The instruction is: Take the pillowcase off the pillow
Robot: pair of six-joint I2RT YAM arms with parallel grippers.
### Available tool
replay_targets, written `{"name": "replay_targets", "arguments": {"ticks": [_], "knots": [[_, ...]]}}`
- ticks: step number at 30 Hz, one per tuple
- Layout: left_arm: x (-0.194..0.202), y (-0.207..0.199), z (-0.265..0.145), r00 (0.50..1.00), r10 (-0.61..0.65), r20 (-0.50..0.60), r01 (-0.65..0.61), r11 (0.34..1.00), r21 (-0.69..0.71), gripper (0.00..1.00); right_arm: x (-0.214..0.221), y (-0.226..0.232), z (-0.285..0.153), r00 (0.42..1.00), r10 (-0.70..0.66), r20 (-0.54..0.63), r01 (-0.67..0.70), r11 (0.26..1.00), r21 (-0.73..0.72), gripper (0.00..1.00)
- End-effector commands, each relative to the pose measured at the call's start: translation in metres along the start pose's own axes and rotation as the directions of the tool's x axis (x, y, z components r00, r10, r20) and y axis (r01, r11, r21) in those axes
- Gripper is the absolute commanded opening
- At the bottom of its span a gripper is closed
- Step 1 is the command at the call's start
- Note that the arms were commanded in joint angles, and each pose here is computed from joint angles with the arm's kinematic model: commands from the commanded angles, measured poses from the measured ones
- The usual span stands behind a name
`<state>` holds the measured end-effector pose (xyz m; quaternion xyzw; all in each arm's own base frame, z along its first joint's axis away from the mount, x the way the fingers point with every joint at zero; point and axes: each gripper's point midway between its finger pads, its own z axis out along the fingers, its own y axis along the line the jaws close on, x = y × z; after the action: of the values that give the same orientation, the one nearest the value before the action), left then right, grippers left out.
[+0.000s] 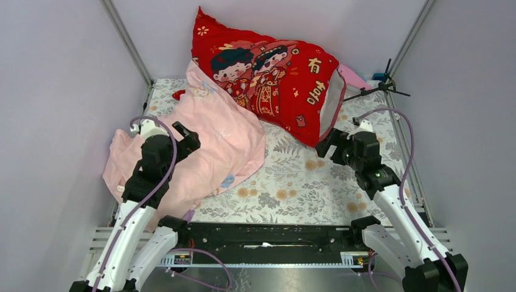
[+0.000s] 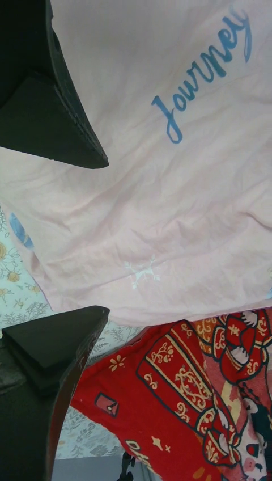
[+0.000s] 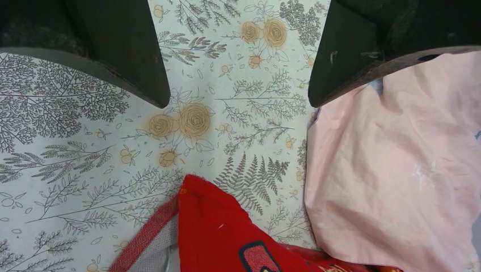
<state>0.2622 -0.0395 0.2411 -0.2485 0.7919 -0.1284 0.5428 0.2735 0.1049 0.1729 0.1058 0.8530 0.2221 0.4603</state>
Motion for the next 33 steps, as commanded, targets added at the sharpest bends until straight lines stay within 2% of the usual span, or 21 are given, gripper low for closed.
{"name": "replay_targets", "arguments": {"ticks": [1,3,9,12,22,28,30,31,32,33], "knots": [[-0.012,0.004,0.013,0.997,-0.003,0.075,0.006,0.999,-0.037,0.99,-0.029,0.016,0.001,0.996,0.008,0.086,-0.005,0.999,-0.037,0.99],[-0.004,0.016,0.023,0.997,-0.039,0.066,0.046,0.993,-0.107,0.99,-0.027,0.018,0.004,0.996,0.006,0.087,-0.001,0.998,-0.058,0.99],[0.021,0.04,0.045,0.999,-0.002,-0.049,-0.012,0.958,-0.286,0.99,-0.019,0.026,0.009,0.996,-0.003,0.091,0.015,0.991,-0.136,0.99],[0.031,0.046,0.052,0.996,-0.004,-0.086,-0.025,0.943,-0.333,0.99,-0.013,0.028,0.01,0.997,-0.003,0.071,0.014,0.987,-0.159,0.99],[0.082,0.039,0.073,0.971,0.0,-0.24,-0.069,0.958,-0.277,0.99,-0.01,0.045,0.009,0.999,0.001,0.047,0.011,0.969,-0.249,0.99],[0.134,0.046,0.091,0.915,-0.052,-0.399,-0.055,0.966,-0.252,0.99,-0.01,0.049,0.007,0.999,0.009,0.049,0.005,0.962,-0.272,0.99],[0.144,0.05,0.093,0.902,-0.067,-0.426,-0.051,0.964,-0.259,0.93,-0.011,0.05,0.005,0.999,0.009,0.05,0.005,0.962,-0.272,0.99],[0.146,0.051,0.094,0.902,-0.065,-0.427,-0.051,0.965,-0.255,0.86,-0.011,0.05,0.004,0.999,0.008,0.05,0.005,0.962,-0.272,0.99],[0.146,0.052,0.093,0.904,-0.06,-0.423,-0.051,0.968,-0.247,0.73,-0.012,0.05,0.003,0.999,0.008,0.052,0.006,0.962,-0.274,0.99],[0.146,0.051,0.093,0.907,-0.051,-0.417,-0.051,0.972,-0.23,0.53,-0.013,0.051,0.001,0.998,0.006,0.058,0.01,0.961,-0.275,0.99]]}}
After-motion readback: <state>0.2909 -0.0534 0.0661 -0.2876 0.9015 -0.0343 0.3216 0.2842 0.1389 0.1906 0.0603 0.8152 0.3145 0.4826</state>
